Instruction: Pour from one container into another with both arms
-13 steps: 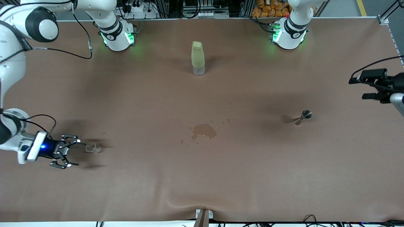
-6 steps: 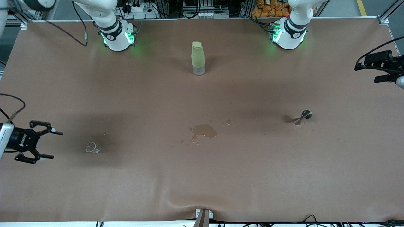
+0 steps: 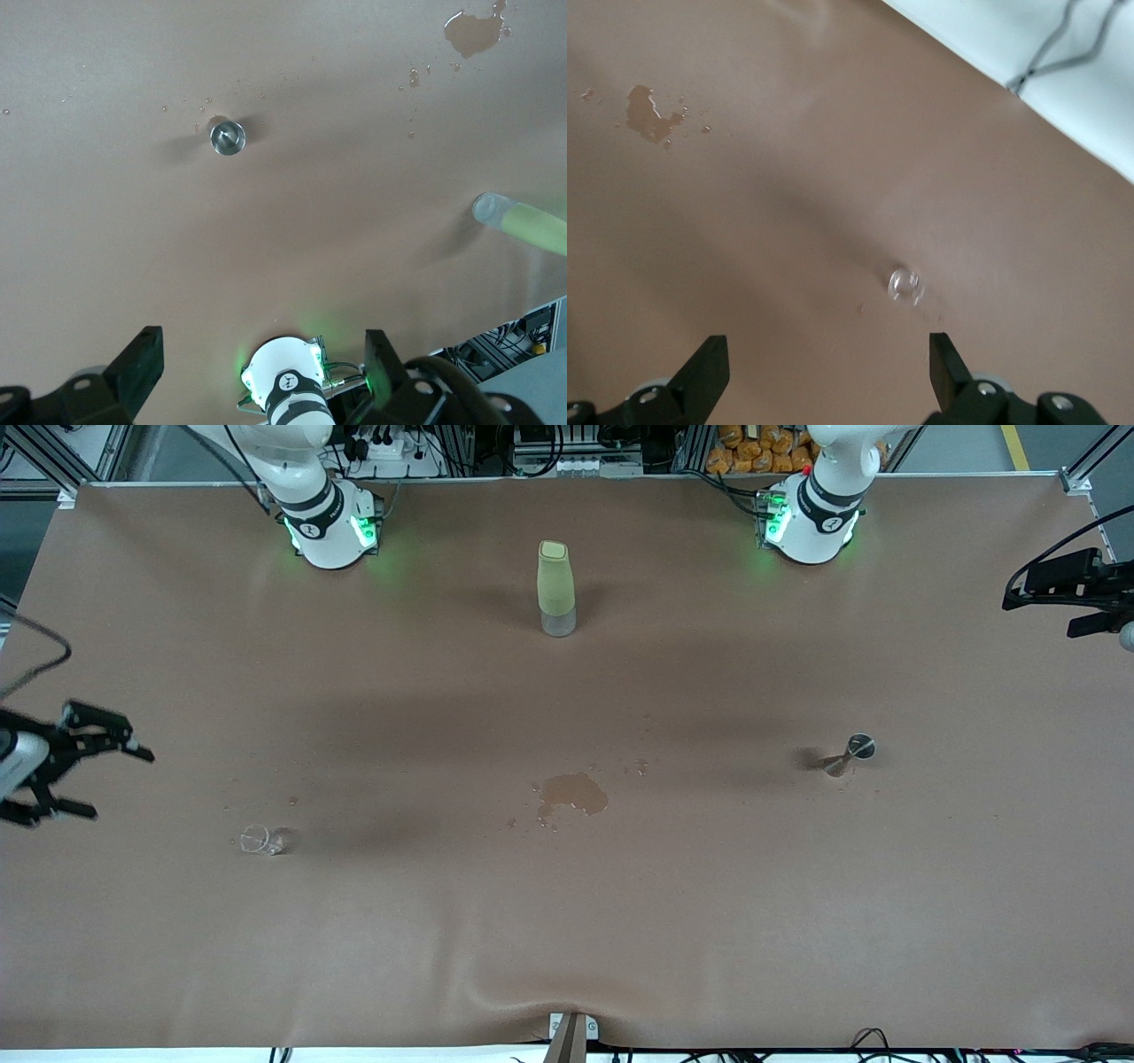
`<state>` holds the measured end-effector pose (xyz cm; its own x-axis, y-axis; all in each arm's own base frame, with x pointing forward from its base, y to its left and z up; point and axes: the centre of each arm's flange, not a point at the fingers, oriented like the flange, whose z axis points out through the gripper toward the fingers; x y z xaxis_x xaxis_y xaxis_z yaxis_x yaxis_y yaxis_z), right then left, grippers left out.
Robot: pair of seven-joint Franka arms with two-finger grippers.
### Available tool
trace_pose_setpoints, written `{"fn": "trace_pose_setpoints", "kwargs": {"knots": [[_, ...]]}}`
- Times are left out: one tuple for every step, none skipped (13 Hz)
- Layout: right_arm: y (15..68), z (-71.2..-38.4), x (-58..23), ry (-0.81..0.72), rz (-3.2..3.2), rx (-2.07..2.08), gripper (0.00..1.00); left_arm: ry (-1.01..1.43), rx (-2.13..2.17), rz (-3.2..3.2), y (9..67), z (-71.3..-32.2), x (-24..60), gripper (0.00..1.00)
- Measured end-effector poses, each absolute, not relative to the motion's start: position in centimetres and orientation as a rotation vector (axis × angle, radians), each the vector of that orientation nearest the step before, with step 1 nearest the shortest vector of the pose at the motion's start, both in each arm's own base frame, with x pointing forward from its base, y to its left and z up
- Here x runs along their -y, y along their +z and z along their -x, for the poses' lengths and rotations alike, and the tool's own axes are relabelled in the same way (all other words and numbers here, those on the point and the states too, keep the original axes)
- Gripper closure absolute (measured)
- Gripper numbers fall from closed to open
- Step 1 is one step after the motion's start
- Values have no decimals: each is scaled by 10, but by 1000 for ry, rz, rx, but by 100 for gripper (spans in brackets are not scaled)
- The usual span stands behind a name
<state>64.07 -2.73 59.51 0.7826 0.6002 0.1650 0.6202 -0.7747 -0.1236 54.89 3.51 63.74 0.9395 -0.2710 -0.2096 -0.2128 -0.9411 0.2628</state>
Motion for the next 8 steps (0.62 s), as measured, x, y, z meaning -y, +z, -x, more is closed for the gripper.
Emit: {"fn": "trace_pose_setpoints", "kwargs": {"knots": [[616,-624,14,-132,2878,868,0,-361,341,-2867,639,-548,-30,0],[634,-608,4,-96,2939,751,0,-365,321,-2883,640,-548,-23,0],[647,-593,-3,-53,2988,623,0,-356,299,-2902,641,-549,-15,0],[659,-578,-9,-9,3032,488,0,-328,290,-2930,642,-552,-5,0],[668,-565,-12,35,3062,363,0,-301,307,-2979,642,-555,7,0],[675,-553,-13,72,3079,247,0,-280,341,-3029,641,-558,20,0],[681,-545,-12,99,3090,144,0,-260,370,-3060,641,-560,31,0],[684,-540,-10,114,3096,66,0,-233,380,-3076,640,-563,36,0]]}}
